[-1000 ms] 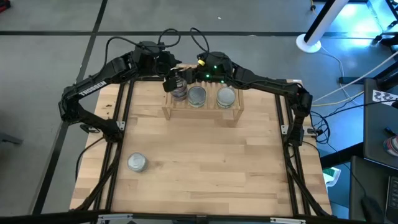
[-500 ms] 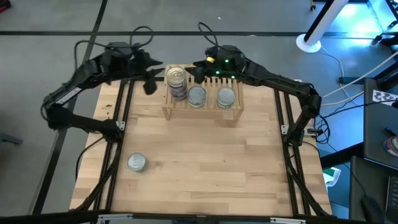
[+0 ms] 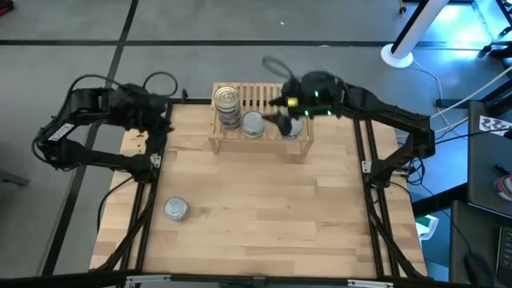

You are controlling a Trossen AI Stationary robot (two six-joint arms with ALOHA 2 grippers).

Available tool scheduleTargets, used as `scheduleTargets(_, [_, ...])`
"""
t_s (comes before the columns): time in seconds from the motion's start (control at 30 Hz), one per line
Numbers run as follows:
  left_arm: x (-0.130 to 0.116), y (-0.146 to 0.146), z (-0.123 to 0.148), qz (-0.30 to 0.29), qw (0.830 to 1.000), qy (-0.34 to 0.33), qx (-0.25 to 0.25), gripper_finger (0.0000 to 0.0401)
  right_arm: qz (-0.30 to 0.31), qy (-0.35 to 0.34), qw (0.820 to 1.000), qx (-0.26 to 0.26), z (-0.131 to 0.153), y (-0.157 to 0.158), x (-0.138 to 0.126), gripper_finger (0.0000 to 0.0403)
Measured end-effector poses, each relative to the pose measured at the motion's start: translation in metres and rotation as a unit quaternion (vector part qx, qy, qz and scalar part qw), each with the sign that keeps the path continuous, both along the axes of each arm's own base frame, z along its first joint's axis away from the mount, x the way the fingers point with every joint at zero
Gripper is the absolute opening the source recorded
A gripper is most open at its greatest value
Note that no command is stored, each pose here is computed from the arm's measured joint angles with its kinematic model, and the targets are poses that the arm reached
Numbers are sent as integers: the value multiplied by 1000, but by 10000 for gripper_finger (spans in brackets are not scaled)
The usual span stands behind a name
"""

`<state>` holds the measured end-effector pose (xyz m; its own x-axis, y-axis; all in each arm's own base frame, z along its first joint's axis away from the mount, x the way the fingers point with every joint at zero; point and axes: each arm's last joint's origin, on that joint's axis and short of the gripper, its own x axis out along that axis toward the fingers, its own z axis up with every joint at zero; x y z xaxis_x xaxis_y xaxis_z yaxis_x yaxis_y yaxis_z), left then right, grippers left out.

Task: Stack canned seafood by type on shelf
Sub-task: Stack the green tuna can on top of the other green tuna can on the shelf

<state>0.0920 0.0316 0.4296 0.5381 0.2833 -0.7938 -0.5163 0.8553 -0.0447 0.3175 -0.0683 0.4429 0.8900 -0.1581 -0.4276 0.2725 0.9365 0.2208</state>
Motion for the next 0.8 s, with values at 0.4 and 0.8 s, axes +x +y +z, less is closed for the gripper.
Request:
scheduleTargets(0.4, [15, -30, -65, 31, 981, 100, -165, 109, 119, 90, 979, -135, -35, 122, 5, 293])
scheduleTargets(0.8, [32, -51, -134, 53, 953, 171, -243, 109, 159, 126, 963, -177, -113, 181, 2, 293])
